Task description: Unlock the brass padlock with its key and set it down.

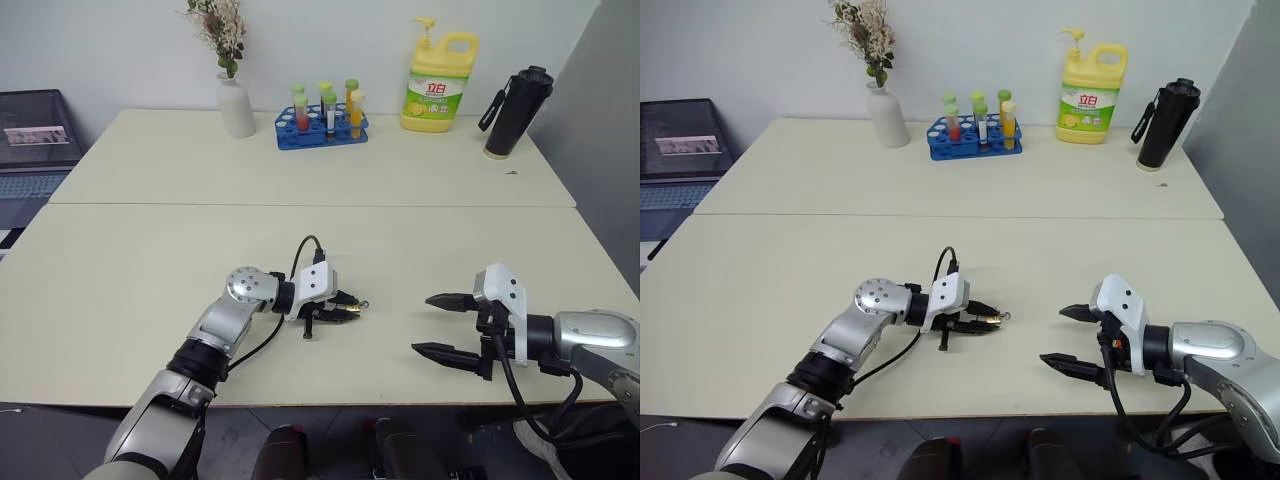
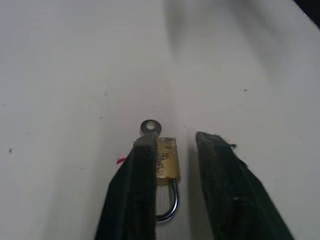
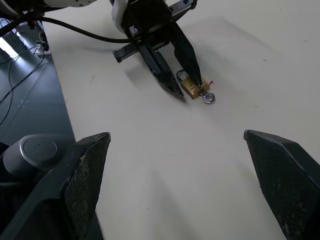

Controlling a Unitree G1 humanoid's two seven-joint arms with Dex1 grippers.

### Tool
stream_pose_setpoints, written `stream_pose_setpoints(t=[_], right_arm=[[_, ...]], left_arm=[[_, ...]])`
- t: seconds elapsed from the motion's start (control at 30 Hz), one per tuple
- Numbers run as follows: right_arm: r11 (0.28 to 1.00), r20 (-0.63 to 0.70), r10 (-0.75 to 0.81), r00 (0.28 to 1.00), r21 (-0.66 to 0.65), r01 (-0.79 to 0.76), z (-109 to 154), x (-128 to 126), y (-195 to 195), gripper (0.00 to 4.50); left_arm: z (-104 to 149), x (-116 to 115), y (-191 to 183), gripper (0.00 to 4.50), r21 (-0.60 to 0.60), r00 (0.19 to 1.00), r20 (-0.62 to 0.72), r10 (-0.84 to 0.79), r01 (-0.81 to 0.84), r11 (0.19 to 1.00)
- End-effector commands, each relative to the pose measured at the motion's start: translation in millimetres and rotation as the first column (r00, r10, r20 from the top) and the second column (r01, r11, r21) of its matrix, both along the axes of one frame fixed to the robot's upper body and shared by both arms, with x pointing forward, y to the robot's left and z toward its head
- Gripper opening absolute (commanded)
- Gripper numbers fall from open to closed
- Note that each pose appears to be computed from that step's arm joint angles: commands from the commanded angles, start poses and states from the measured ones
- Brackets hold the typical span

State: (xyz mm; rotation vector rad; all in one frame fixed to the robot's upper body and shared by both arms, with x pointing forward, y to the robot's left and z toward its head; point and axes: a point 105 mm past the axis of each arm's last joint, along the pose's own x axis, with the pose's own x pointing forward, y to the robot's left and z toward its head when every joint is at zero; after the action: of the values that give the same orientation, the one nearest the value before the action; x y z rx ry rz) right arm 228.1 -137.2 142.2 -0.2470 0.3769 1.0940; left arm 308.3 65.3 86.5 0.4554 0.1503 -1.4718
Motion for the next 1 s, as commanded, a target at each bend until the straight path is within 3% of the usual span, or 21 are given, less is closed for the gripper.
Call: stream_pose_setpoints(t=[0.03,0.2,0.27,0.33,0.53,0.77,1.0], right_arm=[[1.000,0.043,0.013,0.999,0.004,-0.014,11,-2,1,4.50],[1.000,0.038,0.016,0.999,0.010,-0.017,11,-2,2,4.50],[1.000,0.036,0.023,0.999,0.012,-0.023,10,-3,3,4.50],[0.999,0.041,0.037,0.998,0.015,-0.038,11,0,6,4.50],[0.998,0.047,0.060,0.997,0.013,-0.060,14,2,10,4.50],[0.998,0.042,0.062,0.997,0.015,-0.063,14,-1,13,4.50],[0.998,0.034,0.055,0.998,0.012,-0.055,13,-3,12,4.50]], left_arm=[[39,1,6,2.51,-0.083,0.997,0.069,0.020,-0.014,0.996],[58,0,13,4.13,-0.128,0.992,0.080,0.095,-0.084,0.988],[52,-7,14,4.47,-0.101,0.995,0.057,0.082,-0.076,0.992],[28,-15,15,4.47,-0.018,0.998,0.021,0.058,-0.057,0.998],[-7,-13,6,4.47,0.091,0.999,-0.005,0.040,-0.039,0.995],[-13,8,-6,4.47,0.062,0.993,-0.002,0.119,-0.118,0.991],[-6,7,-9,4.47,0.025,0.994,-0.016,0.105,-0.104,0.994]])
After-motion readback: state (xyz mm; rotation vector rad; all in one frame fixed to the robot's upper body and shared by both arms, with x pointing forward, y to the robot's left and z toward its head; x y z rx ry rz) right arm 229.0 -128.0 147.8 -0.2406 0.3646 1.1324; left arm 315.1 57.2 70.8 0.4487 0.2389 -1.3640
